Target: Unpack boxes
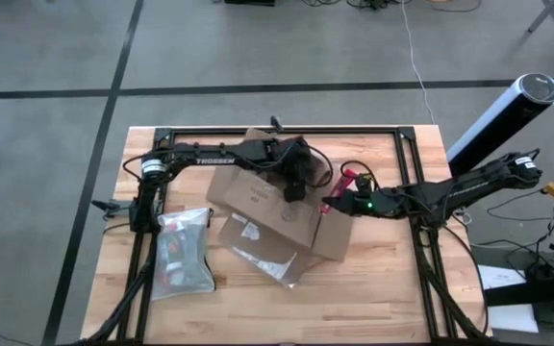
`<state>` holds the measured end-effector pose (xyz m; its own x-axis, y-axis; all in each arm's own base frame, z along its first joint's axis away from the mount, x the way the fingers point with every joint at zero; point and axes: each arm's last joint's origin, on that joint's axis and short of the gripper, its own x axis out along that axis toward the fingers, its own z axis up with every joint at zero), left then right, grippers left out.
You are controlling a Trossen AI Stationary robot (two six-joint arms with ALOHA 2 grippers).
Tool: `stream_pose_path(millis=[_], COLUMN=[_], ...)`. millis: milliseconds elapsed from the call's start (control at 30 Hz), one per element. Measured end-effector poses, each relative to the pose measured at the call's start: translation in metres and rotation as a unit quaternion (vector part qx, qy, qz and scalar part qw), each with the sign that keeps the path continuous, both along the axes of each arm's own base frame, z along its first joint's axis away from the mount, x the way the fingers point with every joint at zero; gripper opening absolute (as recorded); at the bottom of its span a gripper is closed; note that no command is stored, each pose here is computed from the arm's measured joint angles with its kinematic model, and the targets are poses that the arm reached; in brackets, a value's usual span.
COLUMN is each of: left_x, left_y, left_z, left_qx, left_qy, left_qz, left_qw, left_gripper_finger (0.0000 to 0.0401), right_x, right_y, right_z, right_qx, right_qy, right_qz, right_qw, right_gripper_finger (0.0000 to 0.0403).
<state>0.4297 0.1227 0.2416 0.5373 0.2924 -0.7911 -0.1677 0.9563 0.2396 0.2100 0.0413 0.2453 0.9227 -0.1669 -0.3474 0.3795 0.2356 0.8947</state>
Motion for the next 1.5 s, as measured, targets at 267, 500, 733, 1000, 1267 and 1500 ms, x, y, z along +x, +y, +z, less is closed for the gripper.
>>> stream_pose_path(millis=[267,500,733,1000,1267,1500], left_x=[0.001,-0.009,-0.012,-0.009,-0.01,-0.009], left_y=[-0.022,-0.039,-0.063,-0.082,-0.092,-0.095], left_z=[0.066,0.123,0.128,0.1,0.085,0.087], left_qx=[-0.015,-0.164,-0.203,-0.236,-0.264,-0.268], left_qy=[-0.018,-0.075,-0.054,-0.001,0.03,0.029], left_qz=[-0.067,-0.162,-0.184,-0.162,-0.134,-0.132], left_qw=[0.997,0.97,0.96,0.958,0.955,0.954], left_gripper_finger=[0.0,0.0035,0.0154,0.0273,0.0274,0.0272], right_x=[0.0,0.003,0.003,-0.002,-0.018,-0.035], right_y=[-0.003,-0.006,-0.01,-0.027,-0.054,-0.068], right_z=[-0.003,-0.008,-0.01,-0.02,-0.029,-0.018], right_qx=[0.007,-0.006,-0.028,-0.103,-0.11,-0.1], right_qy=[0.02,0.036,0.05,0.122,0.216,0.193], right_qz=[0.023,0.015,0.012,-0.044,-0.123,-0.186], right_qw=[1.0,0.999,0.998,0.986,0.962,0.958], right_gripper_finger=[0.0014,0.0014,0.0014,0.0014,0.0014,0.0014])
